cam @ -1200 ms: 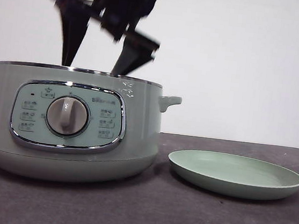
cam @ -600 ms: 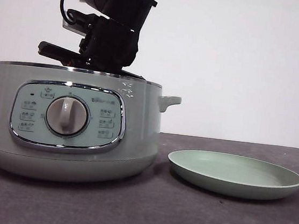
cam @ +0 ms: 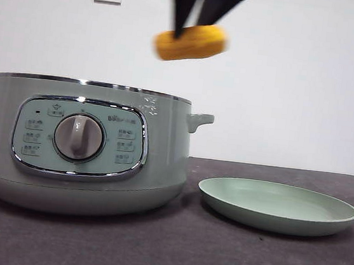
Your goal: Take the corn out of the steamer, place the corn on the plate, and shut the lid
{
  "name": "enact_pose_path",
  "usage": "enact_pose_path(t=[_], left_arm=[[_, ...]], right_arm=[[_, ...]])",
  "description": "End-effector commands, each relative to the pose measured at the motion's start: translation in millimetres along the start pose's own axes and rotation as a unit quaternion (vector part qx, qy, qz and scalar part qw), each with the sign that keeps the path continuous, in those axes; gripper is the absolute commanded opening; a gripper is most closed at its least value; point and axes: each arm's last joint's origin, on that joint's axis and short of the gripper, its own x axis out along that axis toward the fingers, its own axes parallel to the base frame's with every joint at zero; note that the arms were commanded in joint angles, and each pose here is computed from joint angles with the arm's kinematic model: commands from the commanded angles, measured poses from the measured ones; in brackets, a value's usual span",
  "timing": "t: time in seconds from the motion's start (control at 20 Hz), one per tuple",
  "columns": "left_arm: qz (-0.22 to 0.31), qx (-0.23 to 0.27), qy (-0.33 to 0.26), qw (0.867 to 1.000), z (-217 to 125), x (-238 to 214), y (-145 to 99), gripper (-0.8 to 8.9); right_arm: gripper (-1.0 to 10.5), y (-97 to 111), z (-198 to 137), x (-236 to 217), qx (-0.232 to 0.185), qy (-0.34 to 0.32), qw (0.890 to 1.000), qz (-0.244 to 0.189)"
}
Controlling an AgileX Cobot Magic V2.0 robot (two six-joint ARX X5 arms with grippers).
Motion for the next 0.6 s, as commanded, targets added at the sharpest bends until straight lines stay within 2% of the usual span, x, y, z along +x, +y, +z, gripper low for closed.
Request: enact_pose_path(t=[0.05, 0.2, 0.35, 0.6], left_arm=[[-0.025, -0.020, -0.025, 0.999, 9.6, 7.0, -3.6, -0.09], [-0.050, -0.028, -0.020, 0.998, 11.7, 20.0, -8.7, -0.09], [-0.062, -0.032, -0.026, 0.997, 13.5, 23.3, -10.3, -0.09], [-0.062, -0.033, -0.035, 0.997, 15.3, 23.2, -10.3, -0.09]], right_arm=[[-0.1, -20.0, -10.9, -5.1, 0.030, 0.042, 0.999, -0.018], [-0.1, -44.7, -25.8, 2.8, 0.066, 0.095, 0.992, -0.059], [-0.1, -57.0, -40.4, 26.4, 0.088, 0.129, 0.985, -0.068], [-0.1, -57.4, -65.8, 75.4, 0.099, 0.139, 0.983, -0.072]])
